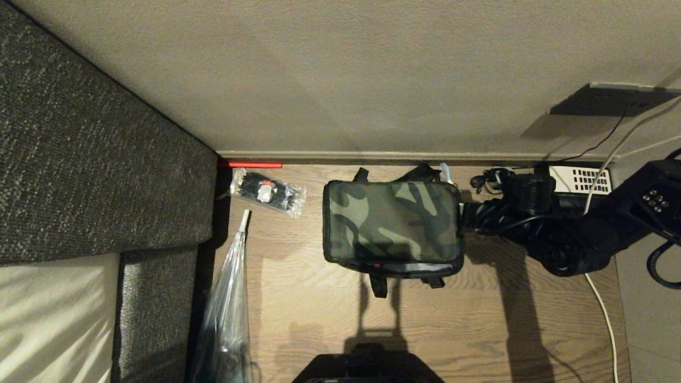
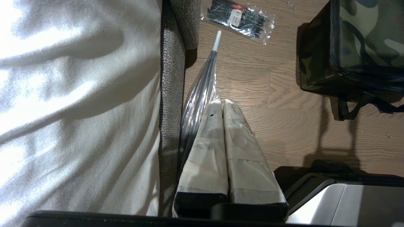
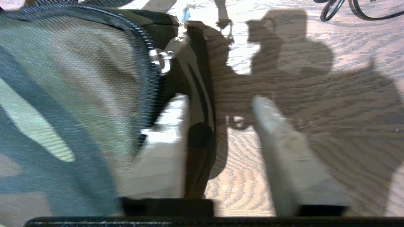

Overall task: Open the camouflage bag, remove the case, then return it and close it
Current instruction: Open the top of the storage box

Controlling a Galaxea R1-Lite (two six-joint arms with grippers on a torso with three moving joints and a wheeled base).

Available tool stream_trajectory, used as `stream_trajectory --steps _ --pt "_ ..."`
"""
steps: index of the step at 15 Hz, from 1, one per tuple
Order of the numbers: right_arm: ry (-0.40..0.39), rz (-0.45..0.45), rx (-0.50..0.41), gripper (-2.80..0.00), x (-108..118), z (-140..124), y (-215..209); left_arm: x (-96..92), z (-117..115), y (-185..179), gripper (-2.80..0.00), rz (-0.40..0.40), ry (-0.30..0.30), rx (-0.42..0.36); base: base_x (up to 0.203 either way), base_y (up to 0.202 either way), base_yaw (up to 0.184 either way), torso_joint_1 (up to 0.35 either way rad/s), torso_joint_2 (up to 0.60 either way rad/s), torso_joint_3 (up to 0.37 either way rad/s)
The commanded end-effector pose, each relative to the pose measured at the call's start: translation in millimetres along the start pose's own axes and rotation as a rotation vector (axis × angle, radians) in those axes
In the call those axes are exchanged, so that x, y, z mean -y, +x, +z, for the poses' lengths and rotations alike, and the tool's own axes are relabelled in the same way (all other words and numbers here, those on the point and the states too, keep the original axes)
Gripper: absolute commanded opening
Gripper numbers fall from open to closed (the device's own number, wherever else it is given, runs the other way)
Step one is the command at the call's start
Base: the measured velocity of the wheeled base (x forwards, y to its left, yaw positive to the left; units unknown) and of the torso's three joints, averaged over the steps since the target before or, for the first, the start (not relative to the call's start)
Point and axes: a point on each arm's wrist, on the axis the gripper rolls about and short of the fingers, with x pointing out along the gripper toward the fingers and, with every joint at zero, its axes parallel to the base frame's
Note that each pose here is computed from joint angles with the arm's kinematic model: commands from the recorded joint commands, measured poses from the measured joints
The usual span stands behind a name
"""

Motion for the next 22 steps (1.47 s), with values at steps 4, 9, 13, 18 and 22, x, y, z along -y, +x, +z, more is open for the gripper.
stream_trajectory --steps 4,9,13,18,22 --pt "0.035 0.105 -0.073 0.00 7.6 -6.8 -38.6 0.0 0.0 0.0 -2.80 0.001 0.000 0.000 0.000 0.000 0.000 0.000 0.00 0.000" --pt "0.228 0.252 -0.137 0.00 11.9 10.2 -78.1 0.0 0.0 0.0 -2.80 0.001 0.000 0.000 0.000 0.000 0.000 0.000 0.00 0.000" --pt "0.333 0.341 -0.194 0.00 7.6 10.8 -85.0 0.0 0.0 0.0 -2.80 0.001 0.000 0.000 0.000 0.000 0.000 0.000 0.00 0.000" --pt "0.386 0.381 -0.256 0.00 -8.7 2.2 -78.5 0.0 0.0 0.0 -2.80 0.001 0.000 0.000 0.000 0.000 0.000 0.000 0.00 0.000" --pt "0.372 0.403 -0.250 0.00 -18.1 0.3 -58.8 0.0 0.0 0.0 -2.80 0.001 0.000 0.000 0.000 0.000 0.000 0.000 0.00 0.000"
